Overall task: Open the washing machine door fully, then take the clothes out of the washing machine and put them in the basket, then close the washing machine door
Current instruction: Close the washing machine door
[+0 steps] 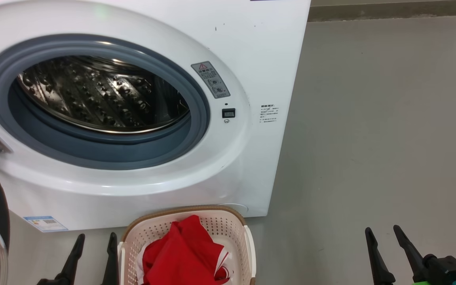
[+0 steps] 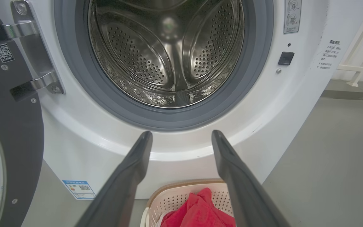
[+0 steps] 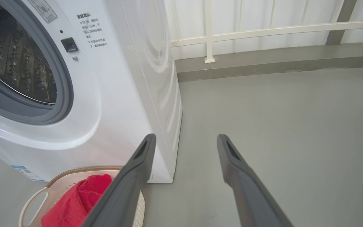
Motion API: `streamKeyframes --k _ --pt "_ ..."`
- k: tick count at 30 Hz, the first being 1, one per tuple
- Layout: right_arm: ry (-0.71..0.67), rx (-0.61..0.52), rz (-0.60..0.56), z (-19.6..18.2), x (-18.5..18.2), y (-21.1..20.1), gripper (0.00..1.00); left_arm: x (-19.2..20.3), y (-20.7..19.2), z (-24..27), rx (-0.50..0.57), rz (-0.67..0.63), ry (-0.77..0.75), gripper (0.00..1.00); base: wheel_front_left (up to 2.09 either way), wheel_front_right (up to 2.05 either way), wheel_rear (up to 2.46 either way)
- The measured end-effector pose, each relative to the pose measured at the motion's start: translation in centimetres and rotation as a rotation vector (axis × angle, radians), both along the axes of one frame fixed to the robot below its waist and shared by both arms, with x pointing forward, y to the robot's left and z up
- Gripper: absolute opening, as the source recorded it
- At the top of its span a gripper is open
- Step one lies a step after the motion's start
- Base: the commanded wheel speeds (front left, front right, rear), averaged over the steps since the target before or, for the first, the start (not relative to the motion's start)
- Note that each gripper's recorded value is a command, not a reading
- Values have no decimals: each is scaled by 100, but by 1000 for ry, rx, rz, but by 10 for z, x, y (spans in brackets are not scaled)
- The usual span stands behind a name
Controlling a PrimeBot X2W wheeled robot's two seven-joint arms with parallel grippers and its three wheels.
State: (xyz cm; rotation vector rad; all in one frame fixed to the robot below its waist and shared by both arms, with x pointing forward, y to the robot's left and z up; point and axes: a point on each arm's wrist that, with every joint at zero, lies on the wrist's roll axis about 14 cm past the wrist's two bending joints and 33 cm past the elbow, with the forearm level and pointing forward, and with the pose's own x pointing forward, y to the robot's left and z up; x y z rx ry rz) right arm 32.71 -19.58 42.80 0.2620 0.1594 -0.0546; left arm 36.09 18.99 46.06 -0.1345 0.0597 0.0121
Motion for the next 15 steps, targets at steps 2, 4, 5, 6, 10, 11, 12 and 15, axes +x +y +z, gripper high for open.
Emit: streamKeyframes --k 2,4,5,6,10,11,12,15 --pt "-1 0 0 0 0 0 100 0 -1 0 0 -2 -1 100 0 0 0" --pt "-2 0 0 0 0 0 100 0 -1 1 -1 -4 -2 100 0 0 0" --pt "-2 0 1 1 0 0 100 0 -2 1 -1 -5 -2 100 0 0 0" --pt "-3 0 1 1 0 0 100 0 -2 1 -1 -5 -3 100 0 0 0" --pt "-7 0 4 2 1 1 100 -1 -2 2 -1 -5 -7 100 -2 2 0" --pt "-8 0 5 2 1 2 100 -1 -2 3 -1 -5 -9 100 -21 21 0" --pt "-9 1 6 3 1 2 100 -2 -2 3 -1 -4 -10 100 -35 35 0" --pt "-11 1 9 3 1 3 100 -2 -2 4 0 -3 -11 100 -62 62 0"
